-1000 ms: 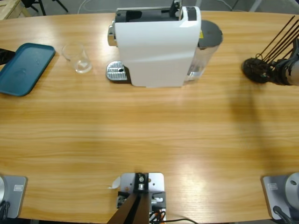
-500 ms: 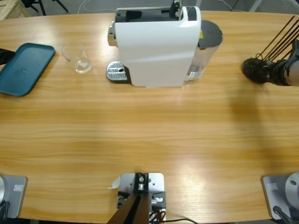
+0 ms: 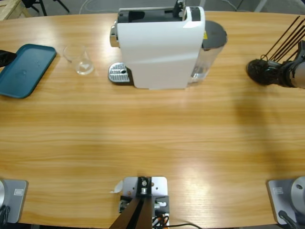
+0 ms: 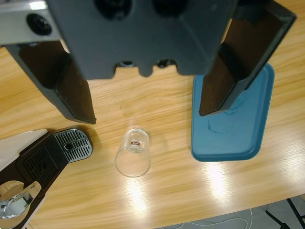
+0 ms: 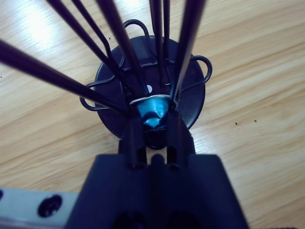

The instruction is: Pour coffee

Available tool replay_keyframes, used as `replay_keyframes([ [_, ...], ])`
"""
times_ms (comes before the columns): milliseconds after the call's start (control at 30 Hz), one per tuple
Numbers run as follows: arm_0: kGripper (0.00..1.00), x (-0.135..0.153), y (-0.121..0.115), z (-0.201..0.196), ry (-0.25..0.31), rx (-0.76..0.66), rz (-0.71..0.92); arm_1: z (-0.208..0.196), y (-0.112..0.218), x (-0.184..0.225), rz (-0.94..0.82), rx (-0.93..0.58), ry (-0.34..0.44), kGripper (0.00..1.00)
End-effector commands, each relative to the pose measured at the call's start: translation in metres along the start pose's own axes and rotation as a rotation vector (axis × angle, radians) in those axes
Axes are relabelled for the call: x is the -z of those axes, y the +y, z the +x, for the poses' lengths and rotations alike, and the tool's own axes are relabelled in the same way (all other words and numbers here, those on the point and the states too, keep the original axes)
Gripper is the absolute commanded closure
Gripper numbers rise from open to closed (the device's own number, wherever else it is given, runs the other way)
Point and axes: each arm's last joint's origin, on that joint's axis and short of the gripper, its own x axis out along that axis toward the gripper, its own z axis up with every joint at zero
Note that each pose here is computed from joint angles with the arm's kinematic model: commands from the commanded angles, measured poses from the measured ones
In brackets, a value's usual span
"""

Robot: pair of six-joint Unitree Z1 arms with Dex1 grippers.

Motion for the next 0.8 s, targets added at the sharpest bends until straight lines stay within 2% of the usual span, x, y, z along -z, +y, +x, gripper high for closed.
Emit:
replay_keyframes([
  [33,0.069,0.007,-0.002,0.009,0.052,0.005,0.006,0.008,-0.003,0.012,-0.039,0.029,0.041,1.000],
  [400,0.069,0.007,-0.002,0.010,0.052,0.005,0.006,0.005,-0.004,0.011,-0.048,0.039,0.022,1.000],
  [500,0.069,0.007,-0.002,0.010,0.053,0.006,0.006,-0.005,-0.005,0.006,-0.049,0.027,-0.012,1.000],
  [633,0.069,0.007,-0.003,0.010,0.051,0.007,0.006,-0.020,-0.008,0.000,-0.052,0.029,-0.010,1.000],
  [800,0.069,0.007,-0.002,0.009,0.049,0.008,0.005,-0.040,-0.003,-0.023,-0.056,0.015,-0.045,1.000],
])
